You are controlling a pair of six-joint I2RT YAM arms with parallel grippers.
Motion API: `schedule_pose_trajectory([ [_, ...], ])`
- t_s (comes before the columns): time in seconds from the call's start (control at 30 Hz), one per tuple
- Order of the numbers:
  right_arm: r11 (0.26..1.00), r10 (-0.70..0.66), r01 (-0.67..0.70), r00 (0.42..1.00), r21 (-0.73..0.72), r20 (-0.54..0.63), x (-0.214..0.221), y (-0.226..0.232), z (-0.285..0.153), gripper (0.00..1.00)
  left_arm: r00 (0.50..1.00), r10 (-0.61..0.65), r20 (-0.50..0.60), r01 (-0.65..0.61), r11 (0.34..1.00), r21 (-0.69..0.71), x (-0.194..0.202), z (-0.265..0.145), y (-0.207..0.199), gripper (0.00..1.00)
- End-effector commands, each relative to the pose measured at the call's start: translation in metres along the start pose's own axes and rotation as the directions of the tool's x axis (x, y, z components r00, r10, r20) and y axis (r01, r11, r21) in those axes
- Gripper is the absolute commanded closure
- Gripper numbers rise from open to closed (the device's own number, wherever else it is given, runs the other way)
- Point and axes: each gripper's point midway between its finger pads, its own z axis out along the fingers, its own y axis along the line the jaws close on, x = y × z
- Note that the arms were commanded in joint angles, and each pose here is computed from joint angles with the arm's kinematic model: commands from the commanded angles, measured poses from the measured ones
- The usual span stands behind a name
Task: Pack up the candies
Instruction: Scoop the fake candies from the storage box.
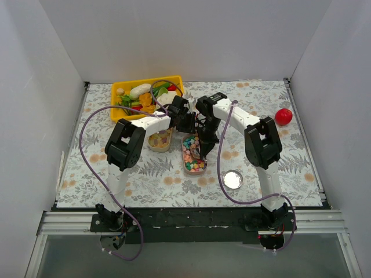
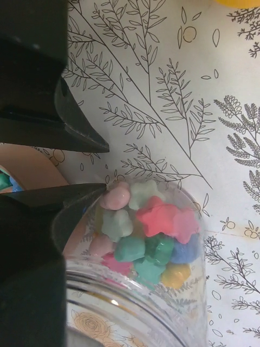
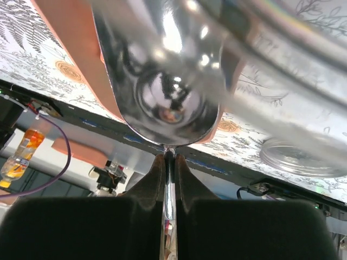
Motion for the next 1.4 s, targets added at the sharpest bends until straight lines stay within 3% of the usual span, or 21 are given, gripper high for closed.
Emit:
schedule_pose_trajectory([
  [0.0,0.997,-0.024,0.016,0.995,0.077,0.092,-0.019,-0.007,-0.006,0.99,0.999,0.030,0.012,-0.031,0.999,0.037,-0.006,-0.023,-0.019,0.71],
  [0.5,0.986,-0.086,0.027,0.926,0.165,0.367,-0.048,-0.019,-0.008,0.99,1.000,0.006,0.004,-0.007,0.996,0.094,-0.005,-0.029,-0.031,0.72],
  [1.03,0.946,-0.239,0.094,0.850,0.311,0.469,-0.064,-0.015,0.006,0.99,1.000,-0.008,-0.001,0.008,0.994,0.112,-0.008,-0.034,-0.037,0.73],
  [1.37,0.937,-0.285,0.125,0.811,0.325,0.510,-0.056,-0.019,0.009,0.99,1.000,-0.006,0.012,0.005,0.992,0.129,-0.014,-0.041,-0.043,0.73],
])
